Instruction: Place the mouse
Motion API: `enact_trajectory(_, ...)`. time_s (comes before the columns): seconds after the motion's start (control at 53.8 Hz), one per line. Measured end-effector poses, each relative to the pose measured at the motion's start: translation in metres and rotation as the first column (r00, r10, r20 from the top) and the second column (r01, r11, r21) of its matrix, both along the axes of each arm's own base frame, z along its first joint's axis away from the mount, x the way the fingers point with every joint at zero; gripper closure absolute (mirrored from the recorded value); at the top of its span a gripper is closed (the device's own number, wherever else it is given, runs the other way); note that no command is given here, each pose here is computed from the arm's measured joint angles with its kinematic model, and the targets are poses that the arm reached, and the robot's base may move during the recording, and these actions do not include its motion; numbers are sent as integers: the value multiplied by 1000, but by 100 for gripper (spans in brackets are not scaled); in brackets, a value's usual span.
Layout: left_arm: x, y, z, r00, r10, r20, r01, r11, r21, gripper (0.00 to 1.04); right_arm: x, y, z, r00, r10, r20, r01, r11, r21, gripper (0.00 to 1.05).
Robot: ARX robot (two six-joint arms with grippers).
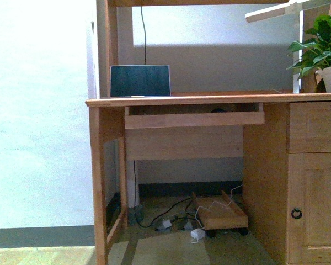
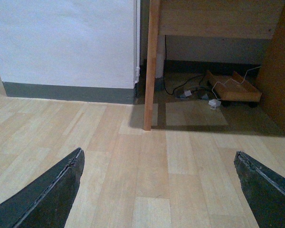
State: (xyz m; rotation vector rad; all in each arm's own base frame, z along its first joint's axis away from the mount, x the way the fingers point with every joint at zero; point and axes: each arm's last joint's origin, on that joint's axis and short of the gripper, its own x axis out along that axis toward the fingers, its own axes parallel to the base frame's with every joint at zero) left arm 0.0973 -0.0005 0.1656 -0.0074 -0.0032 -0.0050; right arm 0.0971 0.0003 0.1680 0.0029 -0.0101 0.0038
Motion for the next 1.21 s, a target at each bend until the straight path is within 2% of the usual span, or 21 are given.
enact_trajectory(1.208,0,0,0,1000,0,0,0,1000,0,8,0,0,0,1000,0,0,0,1000,0,7)
